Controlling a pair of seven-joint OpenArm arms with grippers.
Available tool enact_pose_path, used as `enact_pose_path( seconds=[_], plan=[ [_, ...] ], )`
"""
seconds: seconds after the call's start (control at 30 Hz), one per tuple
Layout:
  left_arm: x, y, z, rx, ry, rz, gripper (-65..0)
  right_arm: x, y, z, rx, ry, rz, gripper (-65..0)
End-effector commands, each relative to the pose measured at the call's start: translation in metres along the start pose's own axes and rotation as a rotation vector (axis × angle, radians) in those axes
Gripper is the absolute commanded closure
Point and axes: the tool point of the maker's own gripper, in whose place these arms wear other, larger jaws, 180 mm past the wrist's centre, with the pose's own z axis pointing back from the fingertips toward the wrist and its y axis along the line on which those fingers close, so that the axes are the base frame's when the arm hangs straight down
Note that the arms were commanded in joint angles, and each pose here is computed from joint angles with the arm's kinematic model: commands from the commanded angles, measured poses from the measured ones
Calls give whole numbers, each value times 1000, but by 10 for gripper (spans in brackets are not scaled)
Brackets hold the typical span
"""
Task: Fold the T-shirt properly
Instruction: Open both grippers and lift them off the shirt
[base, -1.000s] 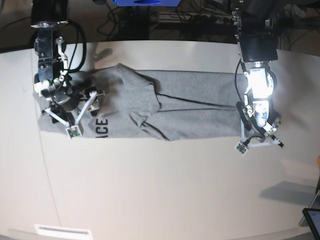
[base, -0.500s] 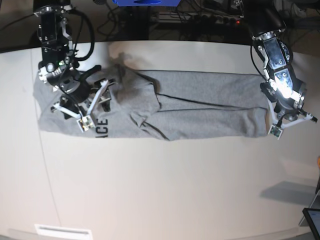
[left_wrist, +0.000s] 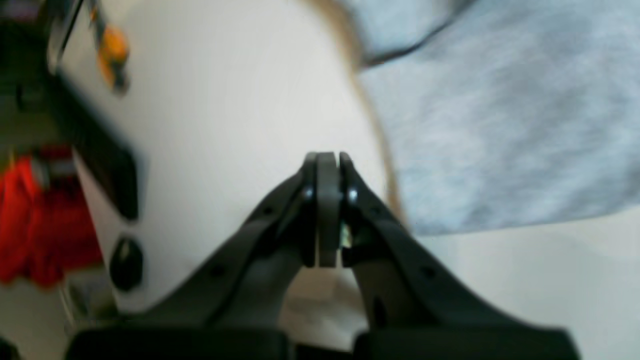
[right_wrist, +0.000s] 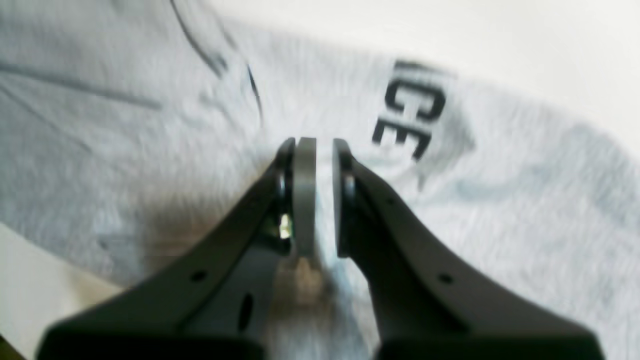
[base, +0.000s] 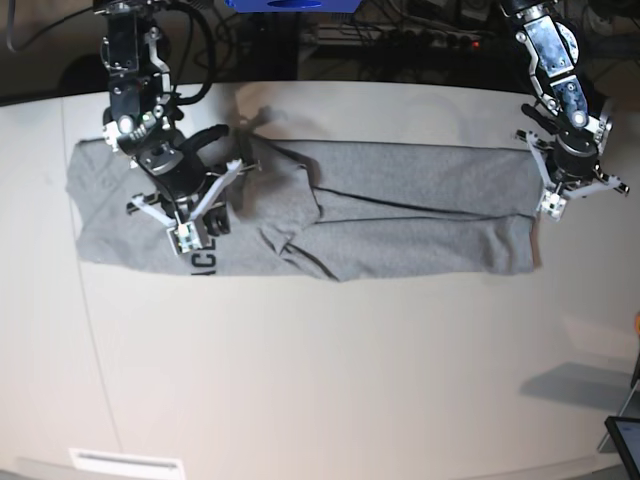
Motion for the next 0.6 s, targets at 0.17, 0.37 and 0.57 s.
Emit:
enact_pose_path(
  seconds=[0.17, 0.37, 0.57],
  plan=[
    [-10, 21, -9, 40, 20, 59, 0, -26, -1, -13, 8, 42, -31, -65],
    [-8, 20, -12, 34, 20, 61, 0, -41, -1, -18, 10, 74, -43, -65],
    [-9, 22, -18, 34, 35, 87, -2, -42, -1, -18, 11, 80, -43, -65]
  ],
)
